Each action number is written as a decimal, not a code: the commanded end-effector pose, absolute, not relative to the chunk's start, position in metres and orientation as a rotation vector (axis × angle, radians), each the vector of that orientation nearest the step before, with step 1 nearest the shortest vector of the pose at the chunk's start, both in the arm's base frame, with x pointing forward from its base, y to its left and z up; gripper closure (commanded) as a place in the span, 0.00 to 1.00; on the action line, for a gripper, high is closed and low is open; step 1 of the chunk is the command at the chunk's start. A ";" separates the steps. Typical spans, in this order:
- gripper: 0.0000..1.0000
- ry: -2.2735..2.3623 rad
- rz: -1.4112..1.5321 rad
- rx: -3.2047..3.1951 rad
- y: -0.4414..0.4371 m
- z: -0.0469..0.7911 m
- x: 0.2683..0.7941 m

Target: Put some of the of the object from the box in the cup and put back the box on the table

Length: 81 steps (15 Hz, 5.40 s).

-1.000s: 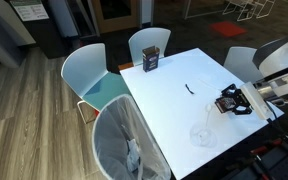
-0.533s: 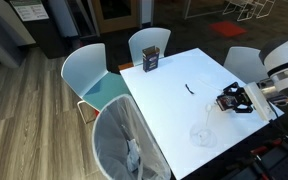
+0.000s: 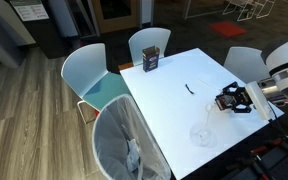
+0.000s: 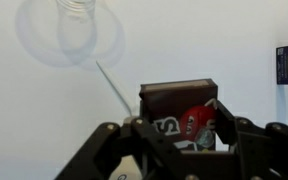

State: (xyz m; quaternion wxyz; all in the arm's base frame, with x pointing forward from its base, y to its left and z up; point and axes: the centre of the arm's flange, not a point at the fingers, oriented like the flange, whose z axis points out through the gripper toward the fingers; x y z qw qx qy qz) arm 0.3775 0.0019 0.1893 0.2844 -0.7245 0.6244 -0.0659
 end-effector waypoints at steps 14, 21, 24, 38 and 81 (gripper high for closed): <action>0.63 1.625 -0.087 -1.587 -0.056 0.223 0.358; 0.63 1.555 0.004 -1.611 -0.044 0.221 0.363; 0.63 1.576 0.026 -1.602 -0.042 0.221 0.358; 0.63 1.593 0.096 -1.428 -0.067 0.206 0.346; 0.63 1.770 -0.308 -2.335 0.026 0.183 0.389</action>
